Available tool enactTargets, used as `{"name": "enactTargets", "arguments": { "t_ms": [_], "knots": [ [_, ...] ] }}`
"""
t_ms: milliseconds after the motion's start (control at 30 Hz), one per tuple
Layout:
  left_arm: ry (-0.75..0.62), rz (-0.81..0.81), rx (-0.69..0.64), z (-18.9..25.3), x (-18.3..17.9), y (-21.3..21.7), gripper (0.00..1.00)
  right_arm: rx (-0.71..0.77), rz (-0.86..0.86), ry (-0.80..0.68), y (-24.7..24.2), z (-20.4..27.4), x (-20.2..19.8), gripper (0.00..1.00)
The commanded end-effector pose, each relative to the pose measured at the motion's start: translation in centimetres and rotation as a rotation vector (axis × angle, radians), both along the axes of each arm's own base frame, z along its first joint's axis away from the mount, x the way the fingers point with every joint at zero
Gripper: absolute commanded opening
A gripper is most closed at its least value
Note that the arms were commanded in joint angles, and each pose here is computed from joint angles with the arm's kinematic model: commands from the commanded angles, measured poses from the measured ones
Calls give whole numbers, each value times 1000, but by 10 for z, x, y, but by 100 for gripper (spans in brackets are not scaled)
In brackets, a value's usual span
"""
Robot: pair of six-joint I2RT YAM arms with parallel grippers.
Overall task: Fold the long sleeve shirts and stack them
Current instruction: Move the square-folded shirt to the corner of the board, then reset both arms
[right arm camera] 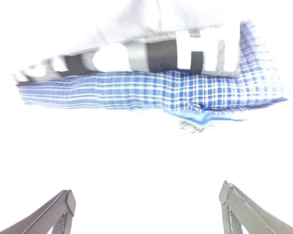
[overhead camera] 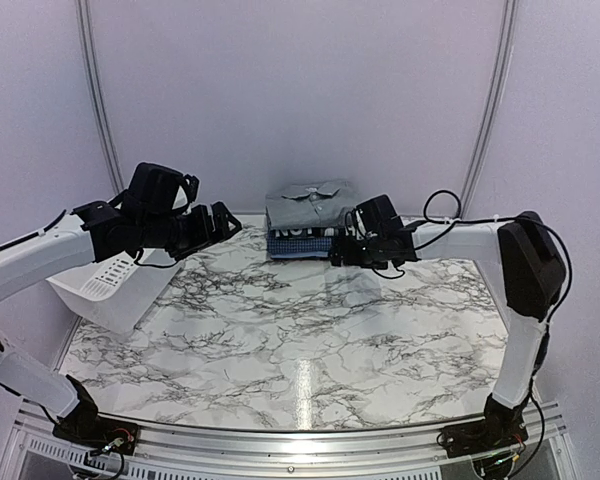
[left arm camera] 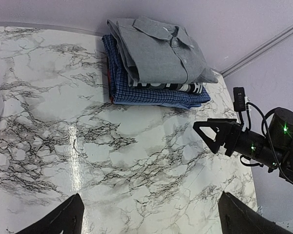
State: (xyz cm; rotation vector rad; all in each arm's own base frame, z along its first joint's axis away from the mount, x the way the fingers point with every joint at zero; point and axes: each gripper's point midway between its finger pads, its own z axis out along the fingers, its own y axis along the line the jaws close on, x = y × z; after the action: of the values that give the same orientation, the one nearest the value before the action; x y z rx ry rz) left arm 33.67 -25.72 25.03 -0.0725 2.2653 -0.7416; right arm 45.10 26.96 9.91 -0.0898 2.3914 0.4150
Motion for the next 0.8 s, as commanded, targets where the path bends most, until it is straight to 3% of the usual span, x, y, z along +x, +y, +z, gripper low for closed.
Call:
{"name": "enactTargets", "arguments": {
  "t_ms": [0,367,767],
  "knots": [
    [-48,-22,4,17,-7,7,99,52,22,-101,6,51,-16,99],
    [-119,-35,43,27,-19,23,99,71,32,-300,-24,137,-78,98],
    [-281,28,173,38,-40,72,99,97,-75,-562,-124,213,-170,99]
  ]
}}
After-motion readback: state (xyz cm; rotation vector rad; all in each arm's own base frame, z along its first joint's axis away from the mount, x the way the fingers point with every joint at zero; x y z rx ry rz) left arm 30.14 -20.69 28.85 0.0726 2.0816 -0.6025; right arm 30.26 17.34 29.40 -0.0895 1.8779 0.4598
